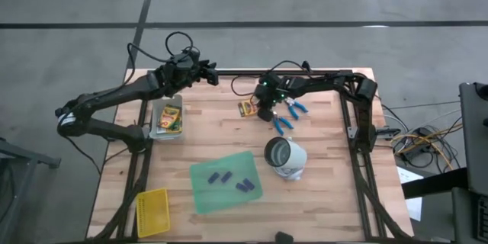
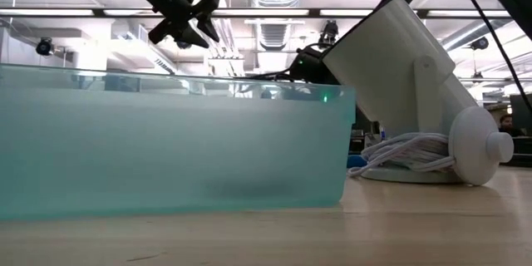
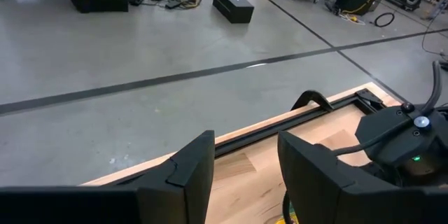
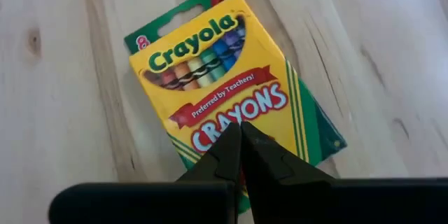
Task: Pick & Place School Supplies
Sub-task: Put the yellow crayon box into the gray bin
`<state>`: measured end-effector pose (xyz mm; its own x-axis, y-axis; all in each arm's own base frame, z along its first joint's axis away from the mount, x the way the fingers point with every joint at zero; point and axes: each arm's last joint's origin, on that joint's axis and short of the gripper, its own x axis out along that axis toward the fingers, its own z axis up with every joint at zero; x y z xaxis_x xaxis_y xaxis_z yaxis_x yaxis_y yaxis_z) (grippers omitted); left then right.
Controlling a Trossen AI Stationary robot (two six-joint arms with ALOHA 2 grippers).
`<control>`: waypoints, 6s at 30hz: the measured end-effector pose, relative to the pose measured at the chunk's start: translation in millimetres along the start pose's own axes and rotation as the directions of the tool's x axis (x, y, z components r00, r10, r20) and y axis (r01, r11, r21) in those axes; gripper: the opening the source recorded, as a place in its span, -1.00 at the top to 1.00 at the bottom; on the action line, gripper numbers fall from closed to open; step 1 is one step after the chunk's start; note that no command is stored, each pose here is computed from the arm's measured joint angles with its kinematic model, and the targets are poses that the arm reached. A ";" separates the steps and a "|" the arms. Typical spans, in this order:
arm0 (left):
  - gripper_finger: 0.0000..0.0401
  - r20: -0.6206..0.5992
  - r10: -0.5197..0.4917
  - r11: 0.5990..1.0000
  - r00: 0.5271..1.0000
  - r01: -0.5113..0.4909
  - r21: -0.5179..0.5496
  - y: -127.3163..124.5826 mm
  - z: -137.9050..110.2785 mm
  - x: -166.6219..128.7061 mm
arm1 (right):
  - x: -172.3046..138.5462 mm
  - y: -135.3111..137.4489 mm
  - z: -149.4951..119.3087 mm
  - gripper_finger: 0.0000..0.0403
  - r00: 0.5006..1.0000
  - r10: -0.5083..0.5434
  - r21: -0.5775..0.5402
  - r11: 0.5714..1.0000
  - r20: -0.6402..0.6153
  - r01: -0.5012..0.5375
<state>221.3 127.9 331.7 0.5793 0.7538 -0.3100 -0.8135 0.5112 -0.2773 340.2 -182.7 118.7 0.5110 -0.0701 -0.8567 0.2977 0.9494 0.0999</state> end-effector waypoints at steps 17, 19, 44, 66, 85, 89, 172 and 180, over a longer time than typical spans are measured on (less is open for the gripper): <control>0.19 -0.237 -0.122 0.992 0.964 0.128 0.008 -0.3 -18.7 1.7 | -57.3 -6.0 29.2 0.96 0.963 0.013 -0.117 0.993 0.270 0.020; 0.19 -0.320 -0.182 0.983 0.930 0.184 -0.025 -2.9 -29.4 7.7 | -62.9 -12.4 32.4 0.96 0.952 -0.002 -0.108 0.993 0.307 0.037; 0.19 -0.683 -0.226 0.958 0.695 0.286 -0.026 -55.8 -138.4 143.3 | -70.0 -44.2 26.2 0.96 0.948 -0.060 0.088 0.996 0.314 0.034; 0.19 -0.709 0.018 0.988 0.705 0.097 0.121 -48.5 -154.5 161.6 | -69.8 -43.4 24.8 0.96 0.953 -0.057 0.087 0.996 0.297 0.032; 0.19 -0.543 0.216 0.794 0.812 0.178 0.582 -41.7 -144.0 167.7 | -70.1 -43.3 24.9 0.96 0.953 -0.056 0.086 0.996 0.297 0.032; 0.19 -0.492 0.210 0.800 0.845 0.140 0.583 -49.1 -130.1 170.7 | -69.1 -42.8 23.4 0.96 0.955 -0.049 0.070 0.997 0.293 0.030; 0.20 -0.703 0.303 0.946 0.643 -0.112 0.305 -48.4 -39.7 111.7 | -15.7 -5.4 27.4 0.96 0.923 0.384 0.099 0.919 0.005 -0.382; 0.29 -0.658 0.243 0.952 0.712 -0.047 0.301 -54.5 -29.2 108.9 | -32.6 -7.2 44.9 0.96 0.921 0.362 0.027 0.929 0.143 -0.369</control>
<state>330.2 170.1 286.5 0.2481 0.3895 -0.8870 -0.8173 0.5758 0.0242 357.6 -200.9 168.6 0.6940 0.2353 -0.6804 0.1099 0.8994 0.4230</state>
